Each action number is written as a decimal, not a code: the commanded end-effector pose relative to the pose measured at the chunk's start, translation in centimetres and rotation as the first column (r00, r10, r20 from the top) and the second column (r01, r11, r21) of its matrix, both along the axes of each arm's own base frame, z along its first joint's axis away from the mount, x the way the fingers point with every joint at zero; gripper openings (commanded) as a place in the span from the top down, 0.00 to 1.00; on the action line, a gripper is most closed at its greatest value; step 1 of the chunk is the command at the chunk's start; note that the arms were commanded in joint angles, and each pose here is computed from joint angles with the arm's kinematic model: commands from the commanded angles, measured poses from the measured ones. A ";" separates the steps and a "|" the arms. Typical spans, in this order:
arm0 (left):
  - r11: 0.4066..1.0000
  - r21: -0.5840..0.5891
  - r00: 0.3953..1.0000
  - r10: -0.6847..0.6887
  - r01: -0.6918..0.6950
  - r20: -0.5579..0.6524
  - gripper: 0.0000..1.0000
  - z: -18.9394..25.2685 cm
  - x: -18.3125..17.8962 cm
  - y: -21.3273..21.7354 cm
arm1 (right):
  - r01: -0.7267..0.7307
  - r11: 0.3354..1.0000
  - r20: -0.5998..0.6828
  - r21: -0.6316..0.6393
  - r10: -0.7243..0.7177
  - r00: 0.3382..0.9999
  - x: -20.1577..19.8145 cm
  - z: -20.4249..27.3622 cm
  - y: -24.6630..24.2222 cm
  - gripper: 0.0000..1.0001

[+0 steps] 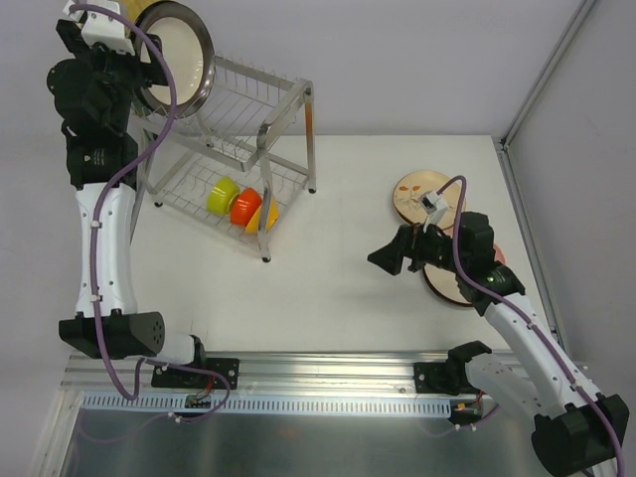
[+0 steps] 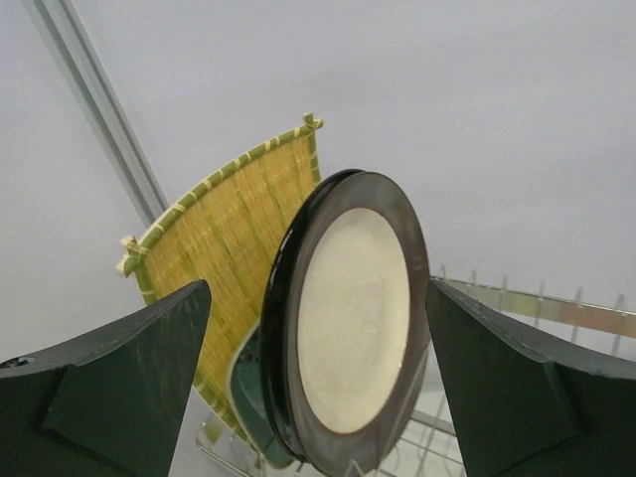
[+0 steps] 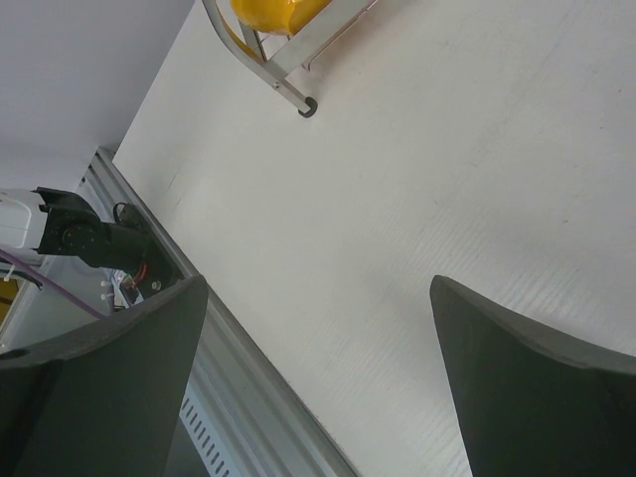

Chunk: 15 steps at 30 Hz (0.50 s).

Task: Load the plates into the dish rack
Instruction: Insert the plate into the dish rack

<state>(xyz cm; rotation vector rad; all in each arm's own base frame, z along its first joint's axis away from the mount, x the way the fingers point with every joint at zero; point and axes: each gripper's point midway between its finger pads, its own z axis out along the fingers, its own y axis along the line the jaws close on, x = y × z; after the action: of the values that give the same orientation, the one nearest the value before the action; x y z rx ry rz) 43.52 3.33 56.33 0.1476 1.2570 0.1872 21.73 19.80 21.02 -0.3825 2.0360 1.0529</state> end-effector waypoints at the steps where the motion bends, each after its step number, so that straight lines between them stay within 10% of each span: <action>1: 0.992 -0.070 0.989 -0.100 0.107 0.105 0.09 3.4 -4.2 -2.0 | 0.034 0.999 0.098 0.020 -0.036 0.995 0.5 3.5 -0.4 0.00; 15: 0.878 -0.388 0.953 -0.303 0.280 0.002 0.01 -5.7 -15.3 -6.5 | 0.404 0.907 0.086 -0.115 -0.397 0.914 2.1 2.4 -6.4 0.00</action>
<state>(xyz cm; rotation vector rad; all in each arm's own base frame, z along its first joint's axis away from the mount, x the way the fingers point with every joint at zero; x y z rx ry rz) 30.55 -1.56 52.53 0.0409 1.2608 -0.1871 22.97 15.80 22.22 -0.1806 2.0323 0.7840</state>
